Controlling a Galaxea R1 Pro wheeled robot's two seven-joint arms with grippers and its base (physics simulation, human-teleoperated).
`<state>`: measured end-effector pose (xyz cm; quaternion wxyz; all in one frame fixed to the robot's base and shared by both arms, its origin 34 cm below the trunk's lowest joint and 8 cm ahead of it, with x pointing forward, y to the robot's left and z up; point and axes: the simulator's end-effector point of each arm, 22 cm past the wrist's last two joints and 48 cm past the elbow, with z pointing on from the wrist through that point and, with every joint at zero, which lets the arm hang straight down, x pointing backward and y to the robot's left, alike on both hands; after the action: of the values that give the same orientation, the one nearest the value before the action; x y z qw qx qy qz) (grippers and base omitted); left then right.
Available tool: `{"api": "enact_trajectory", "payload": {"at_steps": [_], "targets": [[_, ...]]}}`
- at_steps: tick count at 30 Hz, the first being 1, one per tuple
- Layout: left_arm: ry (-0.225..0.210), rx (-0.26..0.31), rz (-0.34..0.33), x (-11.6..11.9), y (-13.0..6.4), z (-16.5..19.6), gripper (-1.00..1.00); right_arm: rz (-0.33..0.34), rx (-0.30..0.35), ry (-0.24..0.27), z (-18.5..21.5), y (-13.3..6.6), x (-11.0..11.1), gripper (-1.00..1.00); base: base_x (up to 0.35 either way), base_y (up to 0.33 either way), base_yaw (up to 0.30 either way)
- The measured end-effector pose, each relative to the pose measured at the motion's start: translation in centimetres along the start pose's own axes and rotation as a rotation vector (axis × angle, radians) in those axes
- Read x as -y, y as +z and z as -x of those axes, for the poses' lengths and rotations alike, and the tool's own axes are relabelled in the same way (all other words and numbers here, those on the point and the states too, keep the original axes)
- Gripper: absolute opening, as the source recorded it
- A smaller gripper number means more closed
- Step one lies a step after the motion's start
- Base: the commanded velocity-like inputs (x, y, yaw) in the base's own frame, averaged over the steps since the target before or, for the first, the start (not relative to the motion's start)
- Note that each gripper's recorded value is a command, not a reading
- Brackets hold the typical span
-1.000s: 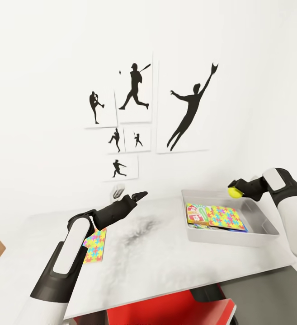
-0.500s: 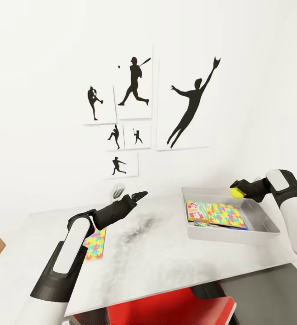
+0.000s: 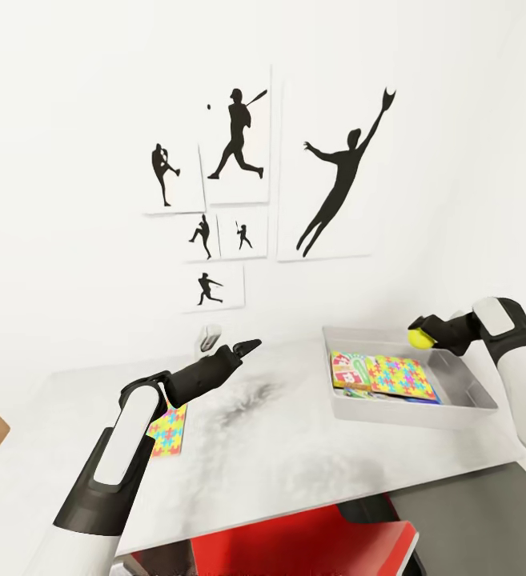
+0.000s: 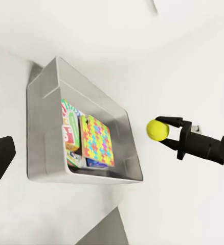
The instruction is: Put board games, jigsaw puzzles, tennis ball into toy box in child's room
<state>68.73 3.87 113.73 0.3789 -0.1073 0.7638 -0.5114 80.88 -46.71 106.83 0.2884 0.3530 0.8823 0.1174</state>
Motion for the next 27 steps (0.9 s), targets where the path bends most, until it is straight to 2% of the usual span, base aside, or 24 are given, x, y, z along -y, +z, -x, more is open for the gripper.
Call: {"api": "enact_trajectory", "payload": {"at_steps": [27], "targets": [[-0.030, -0.020, 0.027, -2.4, 0.8, -0.8, 1.00, -0.042, -0.003, 0.012, 0.0, 2.2, 2.0, -1.00, 0.000, 0.000, 0.000]]}}
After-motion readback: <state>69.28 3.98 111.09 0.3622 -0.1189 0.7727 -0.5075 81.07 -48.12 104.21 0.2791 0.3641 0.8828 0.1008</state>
